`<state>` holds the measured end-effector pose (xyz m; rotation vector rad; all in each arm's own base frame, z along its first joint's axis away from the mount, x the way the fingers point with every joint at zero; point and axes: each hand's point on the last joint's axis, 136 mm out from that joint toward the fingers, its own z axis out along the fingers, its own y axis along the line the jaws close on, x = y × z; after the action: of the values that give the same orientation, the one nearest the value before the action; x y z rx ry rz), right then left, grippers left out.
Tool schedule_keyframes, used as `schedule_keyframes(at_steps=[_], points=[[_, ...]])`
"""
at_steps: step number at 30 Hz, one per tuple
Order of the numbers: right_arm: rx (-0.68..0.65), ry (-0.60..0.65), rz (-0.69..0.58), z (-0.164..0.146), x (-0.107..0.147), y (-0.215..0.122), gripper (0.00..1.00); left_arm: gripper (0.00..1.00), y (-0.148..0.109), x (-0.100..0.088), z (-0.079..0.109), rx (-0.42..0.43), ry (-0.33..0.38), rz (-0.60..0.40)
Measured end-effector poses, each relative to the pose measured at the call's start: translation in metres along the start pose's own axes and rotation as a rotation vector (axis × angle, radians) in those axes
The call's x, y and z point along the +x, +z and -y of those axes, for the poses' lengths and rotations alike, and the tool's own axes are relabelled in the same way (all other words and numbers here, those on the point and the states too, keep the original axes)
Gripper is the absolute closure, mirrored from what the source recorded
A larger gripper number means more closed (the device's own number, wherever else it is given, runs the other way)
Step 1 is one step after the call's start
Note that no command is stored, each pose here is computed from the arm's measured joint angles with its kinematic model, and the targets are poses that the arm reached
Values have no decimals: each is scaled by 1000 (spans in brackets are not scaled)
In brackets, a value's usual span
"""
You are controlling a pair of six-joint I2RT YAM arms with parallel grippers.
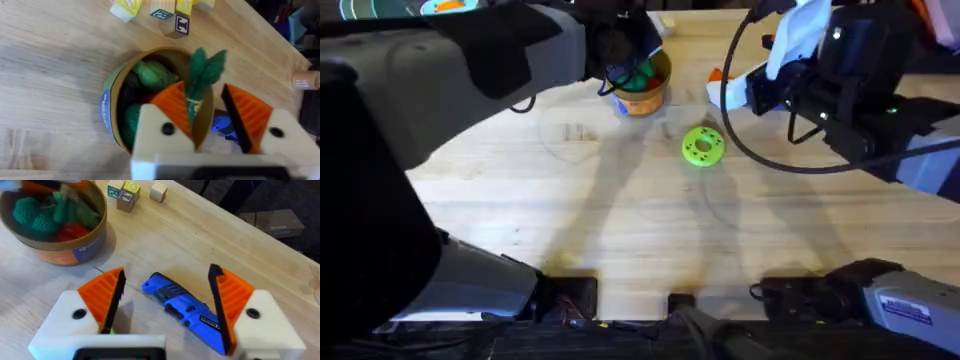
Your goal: Pick up the gripper from the table and insert it into the empty holder that is missing its gripper. Then pick up a screw, insert it into the mounting hole, and use the screwdriver to tighten it. Finally, clean up the table by picking up the vegetable and placing it into the bucket.
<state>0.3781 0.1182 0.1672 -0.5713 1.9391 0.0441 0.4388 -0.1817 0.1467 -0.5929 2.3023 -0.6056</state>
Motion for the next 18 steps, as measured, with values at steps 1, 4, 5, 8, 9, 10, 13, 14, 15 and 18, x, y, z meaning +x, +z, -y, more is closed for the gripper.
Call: schedule_keyframes(at_steps=[1, 4, 5, 8, 9, 10, 13, 14, 15, 18], points=[[0, 0, -1, 0, 0, 0, 9, 379, 0, 0, 0, 0, -1, 0], [-6, 1, -21, -1, 5, 0, 9, 27, 0, 0, 0, -1, -5, 1], [-9, 1, -33, -2, 8, 0, 8, 13, 0, -1, 0, 0, -5, 3], [-13, 27, -50, -3, 12, -1, 9, 6, -1, -1, 1, 1, 30, 5], [-16, 43, -62, -4, 15, -2, 10, 6, -2, -2, 1, 4, 51, 7], [-19, 61, -78, -5, 18, -3, 10, 6, -4, -3, 2, 7, 74, 10], [-27, 119, -126, -5, 17, -12, 9, 6, -21, -11, 11, 33, 162, 35], [-29, 132, -138, -4, 14, -15, 10, 4, -29, -13, 13, 38, 194, 41], [-33, 143, -163, -3, 10, -20, 10, 4, -38, -15, 15, 42, 229, 47], [-44, 165, -233, -1, -1, -35, 9, 5, -73, -17, 13, 23, 351, 46]])
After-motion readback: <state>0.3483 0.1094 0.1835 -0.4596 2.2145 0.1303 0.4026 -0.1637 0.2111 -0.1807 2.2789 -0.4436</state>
